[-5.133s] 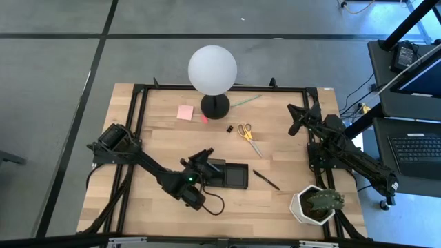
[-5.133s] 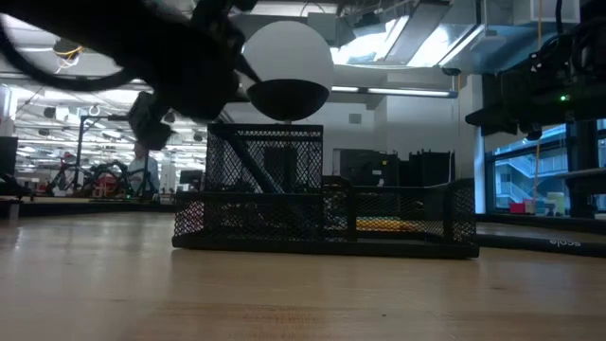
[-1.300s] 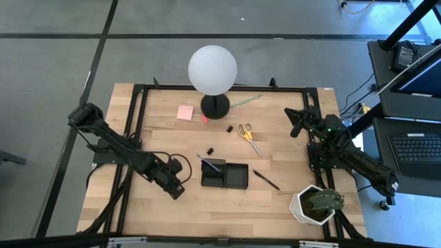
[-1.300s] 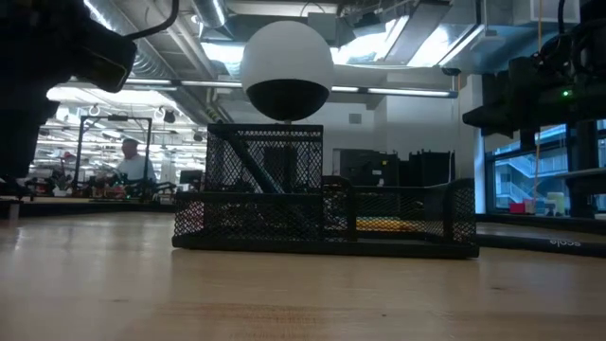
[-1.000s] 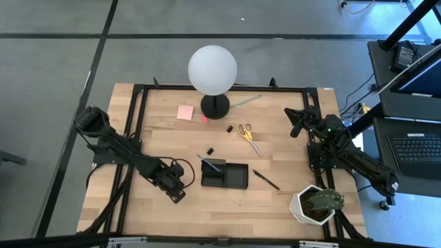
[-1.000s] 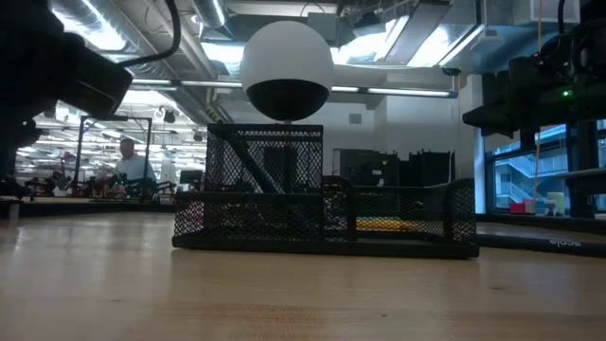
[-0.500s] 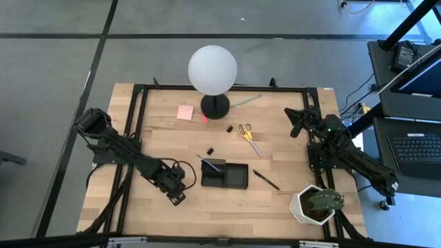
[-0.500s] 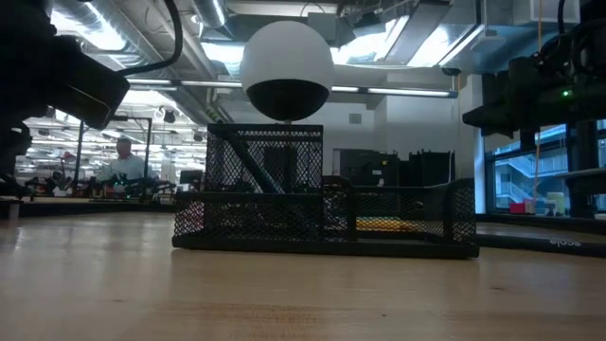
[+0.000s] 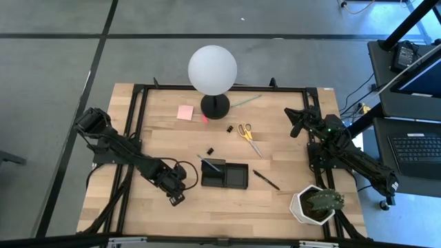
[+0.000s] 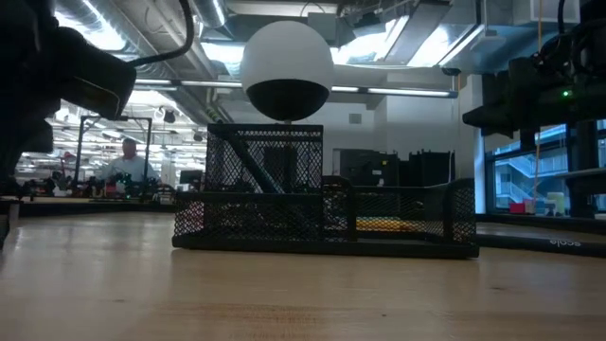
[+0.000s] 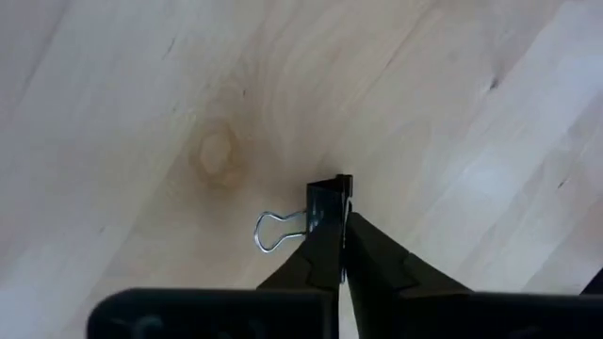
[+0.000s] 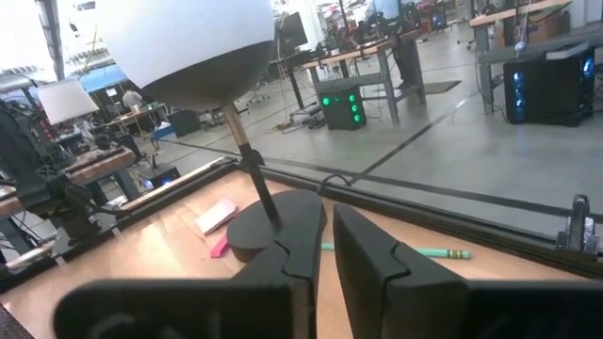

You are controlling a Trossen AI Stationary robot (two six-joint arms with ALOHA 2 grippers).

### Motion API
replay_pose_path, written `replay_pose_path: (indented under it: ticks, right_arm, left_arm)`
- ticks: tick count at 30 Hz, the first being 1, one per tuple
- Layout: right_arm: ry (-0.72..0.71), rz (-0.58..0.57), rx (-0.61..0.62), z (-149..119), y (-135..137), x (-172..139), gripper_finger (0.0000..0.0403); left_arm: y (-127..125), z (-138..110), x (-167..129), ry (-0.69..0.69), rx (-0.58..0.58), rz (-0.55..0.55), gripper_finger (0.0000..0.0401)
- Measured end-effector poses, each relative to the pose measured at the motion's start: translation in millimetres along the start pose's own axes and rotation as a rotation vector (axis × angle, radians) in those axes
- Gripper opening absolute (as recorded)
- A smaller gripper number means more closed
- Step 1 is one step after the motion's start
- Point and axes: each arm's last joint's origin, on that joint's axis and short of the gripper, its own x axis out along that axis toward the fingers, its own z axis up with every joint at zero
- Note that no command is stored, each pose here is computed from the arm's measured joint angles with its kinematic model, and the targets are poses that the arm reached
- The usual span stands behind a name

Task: Pick and place office supplies into organizer
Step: Put the bottom black binder clip into the black desk organizer

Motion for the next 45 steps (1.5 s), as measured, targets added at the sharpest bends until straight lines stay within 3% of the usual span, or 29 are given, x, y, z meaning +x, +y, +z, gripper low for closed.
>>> replay_pose_path:
  ticks: [4, 12, 21, 30, 36, 45]
  right_arm:
    - [0.0, 0.0, -0.002, 0.0, 0.0, 0.0, 0.0037]
    - [0.0, 0.0, -0.002, 0.0, 0.0, 0.0, 0.0037]
    - [0.0, 0.0, -0.002, 0.0, 0.0, 0.0, 0.0037]
    - [0.0, 0.0, -0.001, 0.0, 0.0, 0.0, 0.0037]
    - [0.0, 0.0, -0.002, 0.0, 0.0, 0.0, 0.0037]
    - [0.026, -0.008, -0.002, -2.1, -0.7, 1.7, 0.0037]
  left_arm:
    - [-1.7, 1.2, -1.1, -0.031, 0.057, 0.003, 0.0004]
    - [-15.5, 12.4, -9.8, -0.253, 0.271, 0.017, 0.0003]
    - [-30.5, 23.3, -15.7, -0.513, 0.432, -0.003, 0.0002]
    - [-37.2, 28.7, -17.5, -0.679, 0.495, -0.021, 0.0002]
    - [-26.5, 28.0, -8.1, -0.691, 0.477, 0.0, 0.0002]
    - [-23.8, 27.6, -2.8, -0.768, 0.487, -0.057, 0.0002]
